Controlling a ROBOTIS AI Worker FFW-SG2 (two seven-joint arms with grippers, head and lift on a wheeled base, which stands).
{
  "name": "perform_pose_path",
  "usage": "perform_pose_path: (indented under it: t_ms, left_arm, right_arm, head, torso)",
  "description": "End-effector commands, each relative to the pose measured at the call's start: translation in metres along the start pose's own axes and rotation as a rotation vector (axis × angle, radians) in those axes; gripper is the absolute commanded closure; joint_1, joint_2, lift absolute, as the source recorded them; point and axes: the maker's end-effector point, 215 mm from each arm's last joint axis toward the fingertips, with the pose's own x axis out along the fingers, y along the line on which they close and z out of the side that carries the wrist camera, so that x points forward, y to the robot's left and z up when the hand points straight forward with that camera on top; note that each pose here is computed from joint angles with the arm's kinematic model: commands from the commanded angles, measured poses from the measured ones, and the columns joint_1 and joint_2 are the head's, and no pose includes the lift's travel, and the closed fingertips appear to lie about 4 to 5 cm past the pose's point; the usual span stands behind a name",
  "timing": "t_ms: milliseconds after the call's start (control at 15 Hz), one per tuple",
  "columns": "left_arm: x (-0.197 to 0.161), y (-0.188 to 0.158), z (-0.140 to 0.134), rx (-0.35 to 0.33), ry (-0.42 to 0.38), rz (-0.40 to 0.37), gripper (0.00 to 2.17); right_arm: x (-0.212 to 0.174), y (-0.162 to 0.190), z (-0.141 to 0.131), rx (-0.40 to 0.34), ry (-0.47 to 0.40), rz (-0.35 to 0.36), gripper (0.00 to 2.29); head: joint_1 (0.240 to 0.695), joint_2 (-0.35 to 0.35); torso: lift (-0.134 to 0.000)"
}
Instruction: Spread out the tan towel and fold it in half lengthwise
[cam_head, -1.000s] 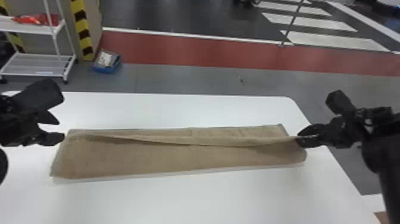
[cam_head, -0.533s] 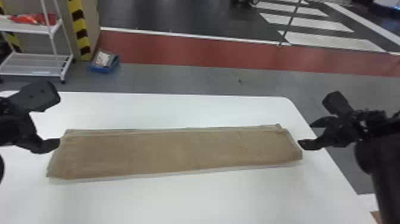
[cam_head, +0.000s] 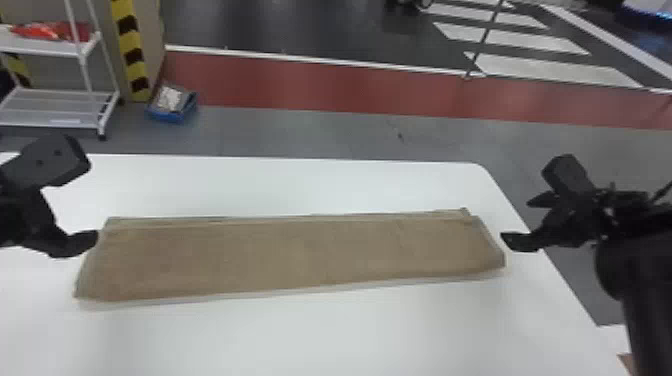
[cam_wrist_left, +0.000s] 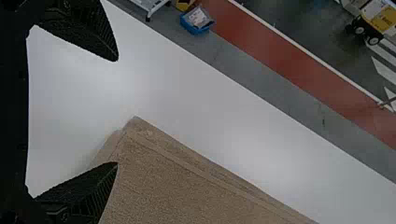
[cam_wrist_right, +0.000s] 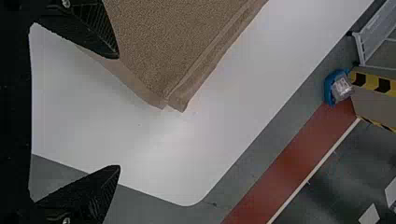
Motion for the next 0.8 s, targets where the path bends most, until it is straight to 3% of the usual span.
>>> perform_pose_path:
  t_ms: [0,200,400,533,733]
  left_arm:
    - [-0.003,-0.006,0.006,-0.197,-0.103,-0.06,0.14]
    - [0.001,-0.017,0.003,-0.41,-0.145,-0.114,0.21]
    - [0.01,-0.029,-0.02,-0.713,-0.117,-0.138,0.21]
    - [0.016,-0.036,-0.03,-0.812,-0.081,-0.142,0.21]
    - [0.026,-0.04,-0.036,-0.871,-0.073,-0.136,0.21]
  right_arm:
    - [-0.017,-0.002,-0.011,0.033,-0.036,-0.023,0.04]
    - [-0.034,0.0,-0.034,0.041,-0.059,-0.042,0.04]
    - [-0.038,0.004,-0.046,0.021,-0.062,-0.038,0.04]
    - [-0.034,0.015,-0.05,0.008,-0.054,-0.021,0.04]
    - [-0.031,0.023,-0.052,-0.016,-0.052,-0.005,0.04]
  head:
    - [0.695,-0.233]
    - [0.695,-0.262]
    - [0.695,-0.28]
    - [0.695,-0.278]
    - [0.695,-0.272]
  torso:
    - [-0.118]
    - [-0.118]
    - [-0.118]
    - [-0.118]
    - [-0.118]
